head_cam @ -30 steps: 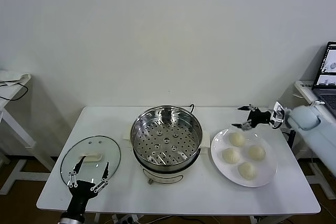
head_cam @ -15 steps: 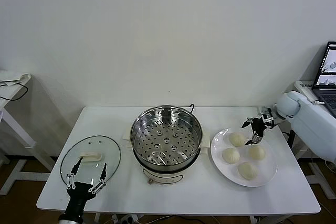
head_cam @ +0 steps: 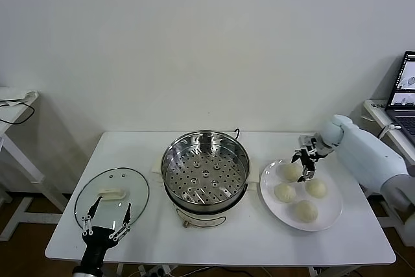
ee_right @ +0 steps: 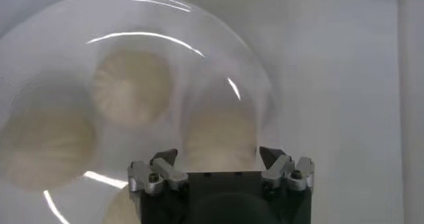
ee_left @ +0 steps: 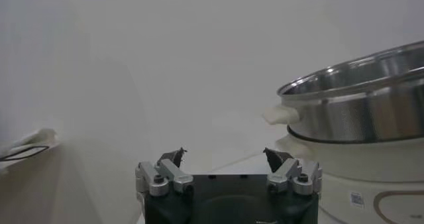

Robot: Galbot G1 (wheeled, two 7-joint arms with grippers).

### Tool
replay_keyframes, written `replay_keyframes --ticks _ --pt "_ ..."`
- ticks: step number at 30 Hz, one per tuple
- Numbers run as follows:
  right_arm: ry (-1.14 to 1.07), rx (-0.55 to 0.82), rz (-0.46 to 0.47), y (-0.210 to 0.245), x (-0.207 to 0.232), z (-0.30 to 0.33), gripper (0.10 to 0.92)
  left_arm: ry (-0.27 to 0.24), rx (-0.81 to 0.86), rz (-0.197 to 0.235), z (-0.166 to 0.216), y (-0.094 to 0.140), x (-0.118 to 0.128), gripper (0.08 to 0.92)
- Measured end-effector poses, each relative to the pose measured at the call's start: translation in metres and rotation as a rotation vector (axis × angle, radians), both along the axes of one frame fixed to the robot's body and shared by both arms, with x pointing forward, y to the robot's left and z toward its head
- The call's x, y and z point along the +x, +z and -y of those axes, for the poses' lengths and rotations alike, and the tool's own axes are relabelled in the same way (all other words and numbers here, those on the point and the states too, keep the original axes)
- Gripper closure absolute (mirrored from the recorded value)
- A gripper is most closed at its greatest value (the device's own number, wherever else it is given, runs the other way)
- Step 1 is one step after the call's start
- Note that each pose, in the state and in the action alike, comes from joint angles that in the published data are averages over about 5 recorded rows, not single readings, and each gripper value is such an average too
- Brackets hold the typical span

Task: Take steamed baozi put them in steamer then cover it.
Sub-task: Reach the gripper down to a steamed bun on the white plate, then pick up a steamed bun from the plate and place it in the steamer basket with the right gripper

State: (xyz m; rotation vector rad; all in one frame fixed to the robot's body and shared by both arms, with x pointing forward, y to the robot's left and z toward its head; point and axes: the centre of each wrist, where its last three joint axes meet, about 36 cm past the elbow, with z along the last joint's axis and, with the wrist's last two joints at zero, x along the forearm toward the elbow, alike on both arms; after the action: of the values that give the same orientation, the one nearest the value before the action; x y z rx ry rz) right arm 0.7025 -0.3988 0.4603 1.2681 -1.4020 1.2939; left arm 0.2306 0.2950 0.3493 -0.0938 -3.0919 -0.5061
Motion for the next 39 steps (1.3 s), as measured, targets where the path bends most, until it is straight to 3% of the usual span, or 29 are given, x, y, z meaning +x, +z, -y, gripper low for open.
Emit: replay_keyframes --ticks 5,16,30,39 --pt "0.011 -0.014 0.003 0.002 0.001 -0.003 0.339 0.001 0.000 0.001 0.000 0.000 0.000 0.177" --pt "0.124 -0.017 0.062 0.049 0.002 -0.015 0.351 -0.005 0.000 0.008 0.001 0.001 0.003 0.177" --pt "0.799 -0.052 0.308 0.218 0.004 -0.149 0.327 -0.018 0.001 0.024 0.002 0.008 0.004 0.177" --pt "1.167 -0.112 0.326 0.241 -0.018 -0.248 0.327 -0.018 0.001 0.029 0.002 0.010 0.002 0.177"
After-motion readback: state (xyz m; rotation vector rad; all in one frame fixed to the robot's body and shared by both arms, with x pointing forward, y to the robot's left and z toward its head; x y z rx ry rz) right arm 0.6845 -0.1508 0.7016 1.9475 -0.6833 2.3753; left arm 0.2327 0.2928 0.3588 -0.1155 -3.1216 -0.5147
